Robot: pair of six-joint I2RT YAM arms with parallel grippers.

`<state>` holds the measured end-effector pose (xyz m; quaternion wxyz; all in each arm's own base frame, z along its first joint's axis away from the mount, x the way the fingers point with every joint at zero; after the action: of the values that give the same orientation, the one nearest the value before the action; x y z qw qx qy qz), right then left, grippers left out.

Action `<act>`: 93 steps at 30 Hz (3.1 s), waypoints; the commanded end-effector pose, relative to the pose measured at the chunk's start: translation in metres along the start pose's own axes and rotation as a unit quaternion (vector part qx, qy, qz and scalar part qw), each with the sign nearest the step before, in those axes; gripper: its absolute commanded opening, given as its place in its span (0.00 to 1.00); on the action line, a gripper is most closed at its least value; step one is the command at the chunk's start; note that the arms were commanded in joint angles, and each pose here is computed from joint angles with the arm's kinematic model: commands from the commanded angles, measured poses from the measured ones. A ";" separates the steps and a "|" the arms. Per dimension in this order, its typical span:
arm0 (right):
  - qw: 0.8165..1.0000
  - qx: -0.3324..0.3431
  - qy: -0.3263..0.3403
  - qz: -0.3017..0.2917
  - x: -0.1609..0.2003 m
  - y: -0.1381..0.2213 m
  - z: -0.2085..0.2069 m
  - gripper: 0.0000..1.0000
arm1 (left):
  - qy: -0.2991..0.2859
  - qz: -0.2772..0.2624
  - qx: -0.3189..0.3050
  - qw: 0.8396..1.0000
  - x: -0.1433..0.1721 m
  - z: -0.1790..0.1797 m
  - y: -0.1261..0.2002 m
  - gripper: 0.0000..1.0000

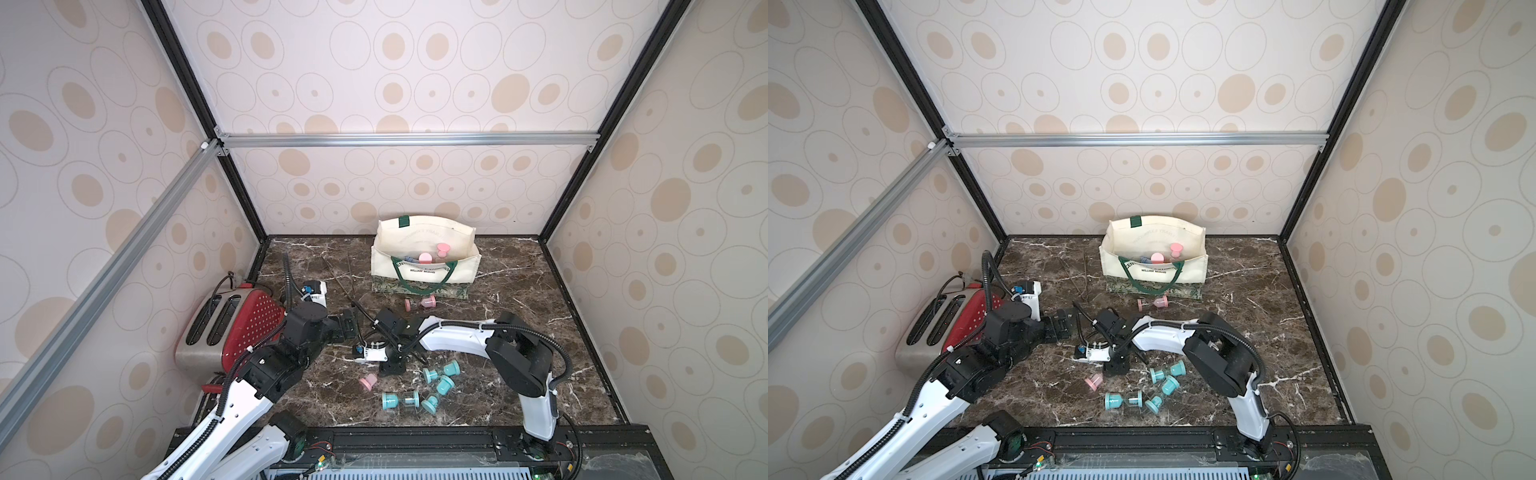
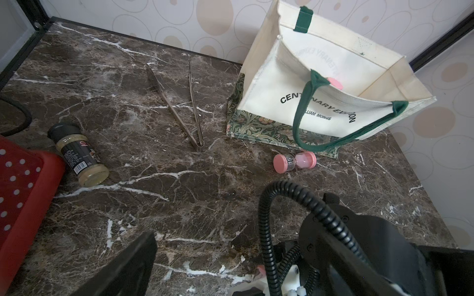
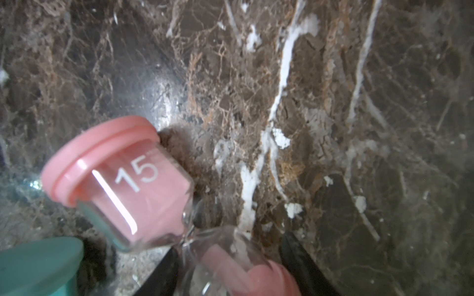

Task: Put the hourglass into the canvas bag
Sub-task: Pick up the hourglass from the center of the board, then place the hourglass in the canvas bag.

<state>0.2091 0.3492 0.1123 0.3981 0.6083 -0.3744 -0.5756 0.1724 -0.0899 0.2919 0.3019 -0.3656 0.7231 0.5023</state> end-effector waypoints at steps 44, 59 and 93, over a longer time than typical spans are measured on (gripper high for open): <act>0.889 0.245 -0.343 -0.179 0.043 0.281 -0.111 0.22 | -0.006 -0.075 0.107 0.991 -0.063 -0.051 -0.017 0.97; 0.876 0.306 -0.358 -0.101 0.052 0.250 -0.204 0.21 | -0.026 -0.073 0.146 0.986 -0.051 -0.066 -0.065 0.97; 0.875 0.290 -0.381 -0.070 0.069 0.194 -0.237 0.77 | -0.038 -0.066 0.129 0.989 -0.049 -0.072 -0.086 0.98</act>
<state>0.4618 0.2234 0.2413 -0.0003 0.4385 -0.6284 -0.6425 0.2649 -0.1643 0.2983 0.4033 -0.3584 0.7422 0.3976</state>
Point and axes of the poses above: each gripper's point midway between its finger pads, its own y axis back along the fingers, its own z axis along the line the jaws close on, x = y × z, the point moved 10 cm from there along y, back along the fingers
